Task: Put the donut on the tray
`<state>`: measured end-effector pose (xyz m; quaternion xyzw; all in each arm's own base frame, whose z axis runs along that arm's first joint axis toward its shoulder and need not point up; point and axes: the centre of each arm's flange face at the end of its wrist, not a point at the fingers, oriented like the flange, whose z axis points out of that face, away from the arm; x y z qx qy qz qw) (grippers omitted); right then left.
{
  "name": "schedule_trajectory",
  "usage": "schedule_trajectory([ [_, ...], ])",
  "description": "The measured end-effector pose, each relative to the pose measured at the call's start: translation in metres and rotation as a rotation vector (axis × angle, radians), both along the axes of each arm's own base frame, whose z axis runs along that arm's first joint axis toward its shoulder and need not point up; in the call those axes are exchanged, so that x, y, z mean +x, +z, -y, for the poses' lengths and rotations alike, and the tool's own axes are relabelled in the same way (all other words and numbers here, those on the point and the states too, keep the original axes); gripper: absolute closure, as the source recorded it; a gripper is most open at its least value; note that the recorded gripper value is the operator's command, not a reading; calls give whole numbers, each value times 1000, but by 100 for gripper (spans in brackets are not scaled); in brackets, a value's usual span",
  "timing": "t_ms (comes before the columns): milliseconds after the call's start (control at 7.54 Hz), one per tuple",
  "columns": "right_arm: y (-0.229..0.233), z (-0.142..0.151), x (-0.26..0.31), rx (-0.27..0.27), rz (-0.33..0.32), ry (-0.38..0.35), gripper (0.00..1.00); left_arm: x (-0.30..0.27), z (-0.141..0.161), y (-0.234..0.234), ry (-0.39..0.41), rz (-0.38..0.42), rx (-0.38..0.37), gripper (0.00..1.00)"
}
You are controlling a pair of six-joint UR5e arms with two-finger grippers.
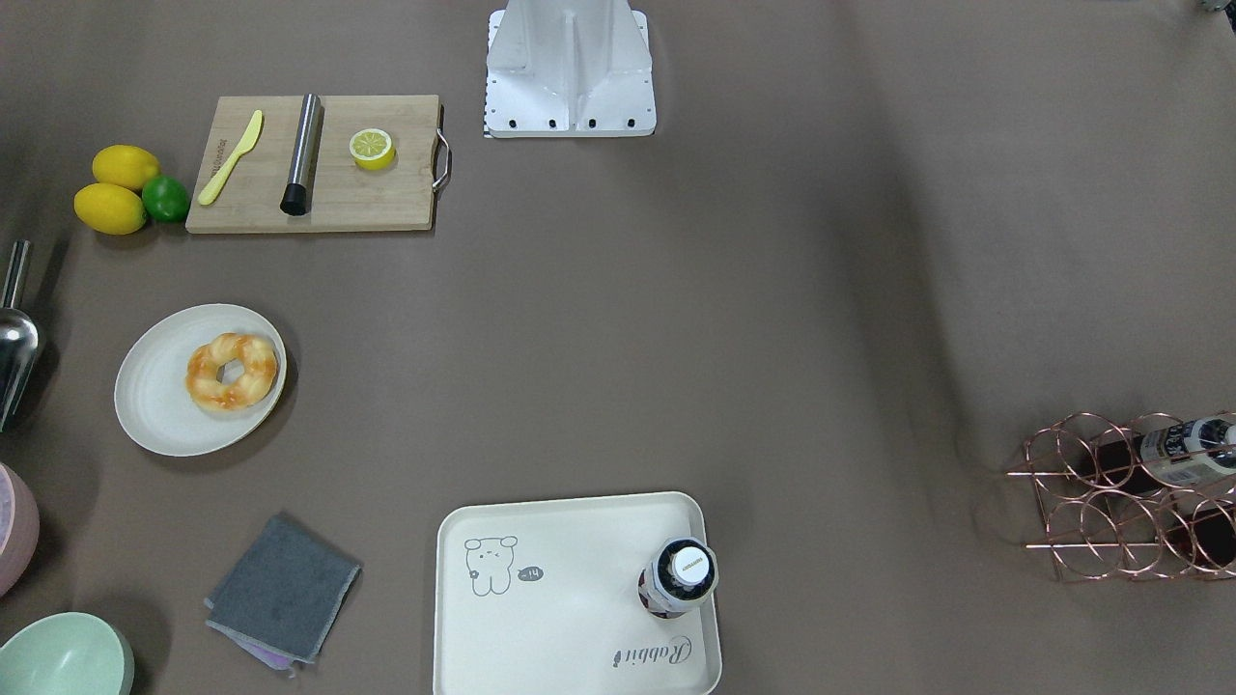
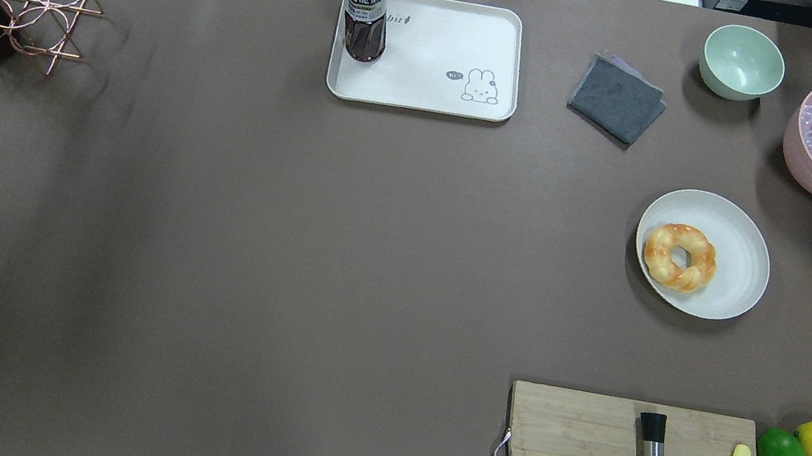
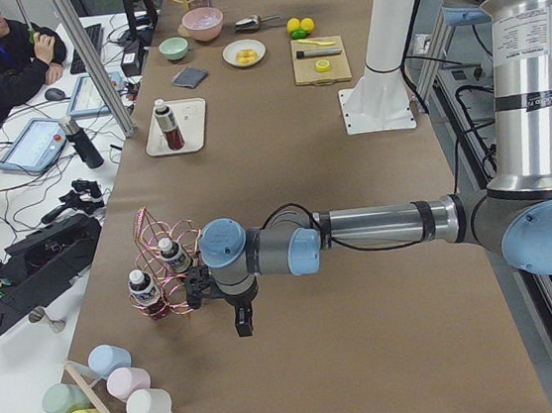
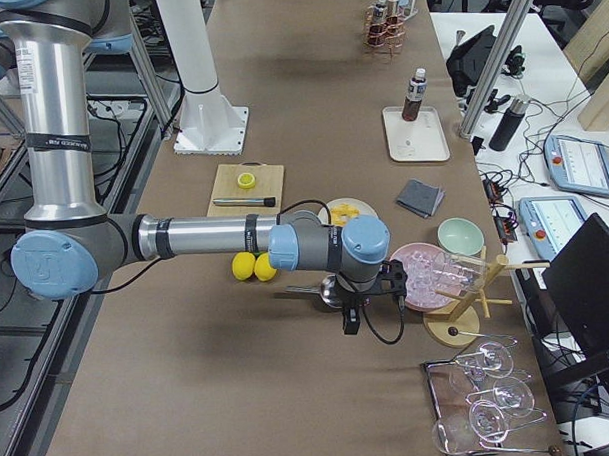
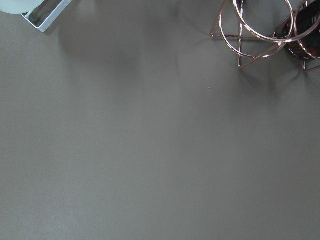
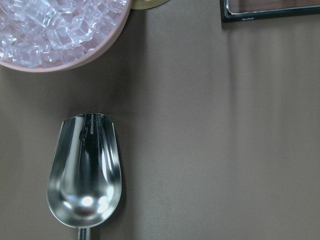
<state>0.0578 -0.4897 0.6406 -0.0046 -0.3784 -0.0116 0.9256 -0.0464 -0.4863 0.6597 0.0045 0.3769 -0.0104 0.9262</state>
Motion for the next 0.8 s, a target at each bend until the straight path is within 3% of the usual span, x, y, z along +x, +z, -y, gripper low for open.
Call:
schedule_trajectory([
  [531,-2,-1,1,2,2,3,0,0,0,0,0,0,0,2],
  [796,-20,0,1,34,3,8,0,0,0,-1,0,0,1,2],
])
